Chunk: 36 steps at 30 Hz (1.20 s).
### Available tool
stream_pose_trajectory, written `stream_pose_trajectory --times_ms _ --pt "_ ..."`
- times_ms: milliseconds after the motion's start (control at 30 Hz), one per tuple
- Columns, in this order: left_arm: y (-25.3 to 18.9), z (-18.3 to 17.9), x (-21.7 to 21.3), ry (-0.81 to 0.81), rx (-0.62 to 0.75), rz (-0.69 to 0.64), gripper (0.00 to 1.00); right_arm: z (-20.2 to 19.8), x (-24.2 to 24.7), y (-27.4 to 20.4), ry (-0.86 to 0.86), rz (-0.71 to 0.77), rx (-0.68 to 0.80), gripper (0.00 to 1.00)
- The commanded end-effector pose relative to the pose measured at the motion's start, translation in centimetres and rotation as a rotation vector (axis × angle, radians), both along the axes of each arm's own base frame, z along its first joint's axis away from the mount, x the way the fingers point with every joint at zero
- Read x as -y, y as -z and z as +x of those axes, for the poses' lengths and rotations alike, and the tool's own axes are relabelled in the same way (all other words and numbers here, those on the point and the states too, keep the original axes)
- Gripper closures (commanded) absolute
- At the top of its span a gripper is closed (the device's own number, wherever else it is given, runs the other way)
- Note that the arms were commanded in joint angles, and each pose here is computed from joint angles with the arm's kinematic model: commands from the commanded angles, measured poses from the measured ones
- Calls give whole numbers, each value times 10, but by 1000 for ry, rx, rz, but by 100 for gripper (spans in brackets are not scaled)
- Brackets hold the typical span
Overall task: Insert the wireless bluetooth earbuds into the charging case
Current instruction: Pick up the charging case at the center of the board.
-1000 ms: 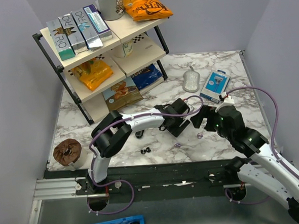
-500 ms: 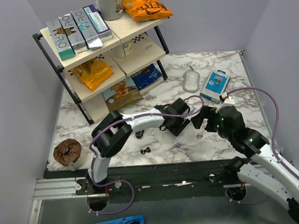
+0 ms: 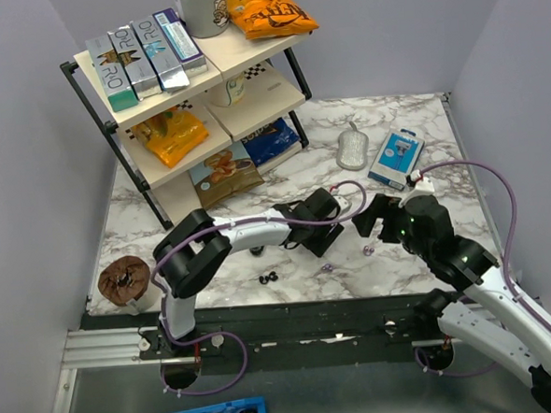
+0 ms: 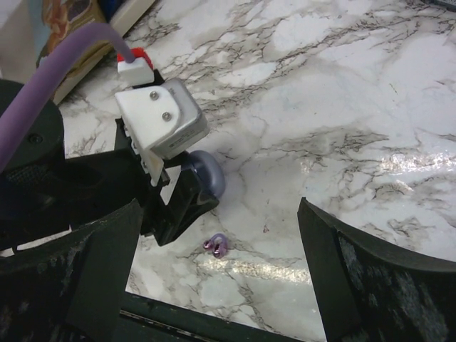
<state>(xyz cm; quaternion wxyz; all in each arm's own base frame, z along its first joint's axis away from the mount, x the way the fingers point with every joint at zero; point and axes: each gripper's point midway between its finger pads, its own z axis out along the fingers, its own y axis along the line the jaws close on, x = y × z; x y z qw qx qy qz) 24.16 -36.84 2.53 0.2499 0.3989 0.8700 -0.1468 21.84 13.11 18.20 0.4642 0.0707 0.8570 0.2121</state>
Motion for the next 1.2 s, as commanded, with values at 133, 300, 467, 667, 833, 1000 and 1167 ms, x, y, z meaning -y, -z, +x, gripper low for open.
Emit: stream_pose_trajectory --times_ms 133,300,467,667,833,1000,1167 --pt "-37 1 0 -45 100 -159 100 -3 -2 -32 -17 37 43 0" --pt "-59 6 -2 -82 171 -237 100 -1 1 -41 5 48 59 0" --pt "-77 6 -6 -107 232 -348 100 1 3 -35 33 53 49 0" --pt "-104 -9 -11 -72 327 -586 100 -1 -16 -36 -87 43 48 0" --pt "-122 -24 -23 3 514 -692 100 -7 -43 -30 -261 42 12 0" --pt "-126 -39 -29 74 637 -706 100 -14 -69 -10 -439 19 -65 1" --pt "-131 -54 -29 131 687 -722 100 -21 -85 -6 -572 27 -56 3"
